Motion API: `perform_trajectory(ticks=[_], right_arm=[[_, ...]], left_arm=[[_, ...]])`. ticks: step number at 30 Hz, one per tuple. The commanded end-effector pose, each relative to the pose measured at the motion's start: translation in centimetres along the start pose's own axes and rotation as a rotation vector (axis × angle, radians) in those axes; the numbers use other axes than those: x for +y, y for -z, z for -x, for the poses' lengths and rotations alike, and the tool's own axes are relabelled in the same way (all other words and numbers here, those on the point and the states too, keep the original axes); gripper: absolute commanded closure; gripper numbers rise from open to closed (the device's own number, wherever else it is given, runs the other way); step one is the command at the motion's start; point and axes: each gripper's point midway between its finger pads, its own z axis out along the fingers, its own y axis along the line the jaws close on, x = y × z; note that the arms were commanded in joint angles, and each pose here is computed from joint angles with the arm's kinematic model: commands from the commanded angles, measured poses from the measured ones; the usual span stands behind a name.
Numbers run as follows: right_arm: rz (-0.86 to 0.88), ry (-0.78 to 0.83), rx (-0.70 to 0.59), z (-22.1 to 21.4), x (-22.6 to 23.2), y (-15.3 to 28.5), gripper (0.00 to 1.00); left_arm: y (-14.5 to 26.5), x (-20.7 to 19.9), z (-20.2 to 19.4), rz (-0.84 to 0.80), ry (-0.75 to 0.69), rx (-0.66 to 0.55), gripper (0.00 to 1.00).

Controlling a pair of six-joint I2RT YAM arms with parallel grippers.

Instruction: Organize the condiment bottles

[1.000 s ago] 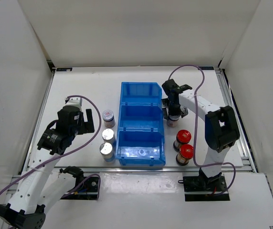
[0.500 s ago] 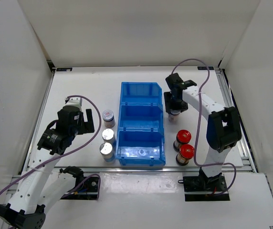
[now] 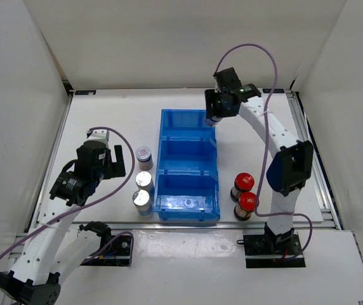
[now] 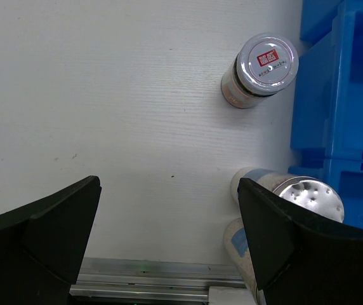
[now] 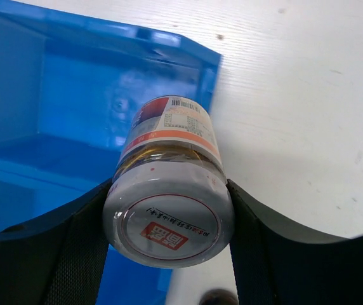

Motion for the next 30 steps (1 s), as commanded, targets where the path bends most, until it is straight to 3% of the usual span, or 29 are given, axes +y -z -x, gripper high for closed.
perform_trajectory(ticks=[1, 7, 11, 12, 14, 20, 21, 22, 25, 30], right_arm=[[0.072, 0.049, 0.018, 0.4, 2.8, -2.0, 1.00], [0.094, 0.058, 0.063, 0.1, 4.0, -5.3, 0.98], [0.057, 0.061, 0.107, -1.2, 3.9, -6.8, 0.89], [0.039, 0.062, 0.115, -1.5, 3.5, -7.3, 0.76], [0.036, 0.063, 0.127, -1.9, 3.5, -7.8, 0.70], [0.040, 0.062, 0.126, -1.8, 4.0, -7.8, 0.34], [0.037, 0.062, 0.136, -2.0, 3.9, -7.7, 0.22], [0.019, 0.053, 0.132, -2.0, 3.7, -7.7, 0.17], [-0.001, 0.049, 0.121, -1.7, 3.7, -6.6, 0.06], [-0.016, 0.040, 0.084, -0.1, 4.5, -3.8, 0.00]], left_arm=[[0.1, 0.0, 0.4, 0.000, -0.001, -0.020, 0.00], [0.3, 0.1, 0.8, 0.007, 0.011, -0.031, 0.00], [0.1, 0.2, 0.8, 0.018, 0.018, -0.025, 0.00], [0.1, 0.2, 0.8, 0.018, 0.018, -0.025, 0.00], [-0.1, 0.4, 0.5, 0.031, 0.012, -0.010, 0.00], [-0.9, 0.7, 0.1, 0.077, 0.015, 0.031, 0.00], [-1.2, 0.5, 0.2, 0.080, 0.020, 0.041, 0.00], [-1.4, 0.7, 0.2, 0.093, 0.017, 0.046, 0.00], [-1.6, 0.1, -0.1, 0.060, -0.011, 0.067, 0.00], [-2.2, -0.9, 0.6, 0.015, -0.013, 0.051, 0.00]])
